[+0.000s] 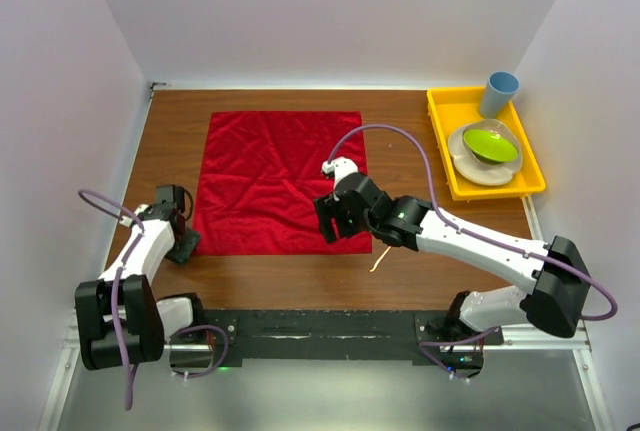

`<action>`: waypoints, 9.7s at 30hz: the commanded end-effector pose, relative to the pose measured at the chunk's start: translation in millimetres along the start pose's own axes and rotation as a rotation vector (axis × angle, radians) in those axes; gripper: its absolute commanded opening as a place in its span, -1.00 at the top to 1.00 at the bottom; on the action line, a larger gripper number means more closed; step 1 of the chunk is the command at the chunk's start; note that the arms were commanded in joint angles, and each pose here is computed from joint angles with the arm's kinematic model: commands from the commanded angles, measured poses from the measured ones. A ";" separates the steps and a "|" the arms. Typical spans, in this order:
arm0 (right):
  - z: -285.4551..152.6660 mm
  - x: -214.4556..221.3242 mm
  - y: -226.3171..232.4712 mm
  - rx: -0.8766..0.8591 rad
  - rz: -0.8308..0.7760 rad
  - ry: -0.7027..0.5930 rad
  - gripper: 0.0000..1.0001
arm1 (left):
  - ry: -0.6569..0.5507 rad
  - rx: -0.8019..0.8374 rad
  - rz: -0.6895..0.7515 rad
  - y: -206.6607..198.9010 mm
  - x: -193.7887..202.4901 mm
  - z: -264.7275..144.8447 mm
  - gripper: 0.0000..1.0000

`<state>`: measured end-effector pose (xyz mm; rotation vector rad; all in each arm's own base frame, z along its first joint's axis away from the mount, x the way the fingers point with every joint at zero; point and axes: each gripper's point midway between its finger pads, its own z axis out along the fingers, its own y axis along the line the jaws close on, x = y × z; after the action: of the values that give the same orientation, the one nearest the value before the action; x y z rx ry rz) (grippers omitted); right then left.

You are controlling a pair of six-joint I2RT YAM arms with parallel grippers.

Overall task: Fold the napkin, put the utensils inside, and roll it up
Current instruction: Fold the napkin

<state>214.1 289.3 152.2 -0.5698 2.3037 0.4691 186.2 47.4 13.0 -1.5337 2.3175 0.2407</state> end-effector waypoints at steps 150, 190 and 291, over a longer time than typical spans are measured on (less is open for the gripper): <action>-57.9 -52.5 -110.9 0.180 0.163 -0.045 -0.54 | -0.543 0.909 1.110 -493.9 161.4 -123.1 1.00; -53.9 -45.9 -115.1 0.174 0.177 -0.033 -0.54 | -0.544 0.948 1.139 -517.1 185.5 -116.1 1.00; 53.4 95.5 4.5 -0.212 0.300 0.296 0.40 | -0.190 0.835 0.483 -408.5 -161.7 81.5 0.92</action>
<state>171.5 288.3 23.2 -0.4275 2.7361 0.7969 634.2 36.4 28.5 -0.5190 2.1243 -0.4522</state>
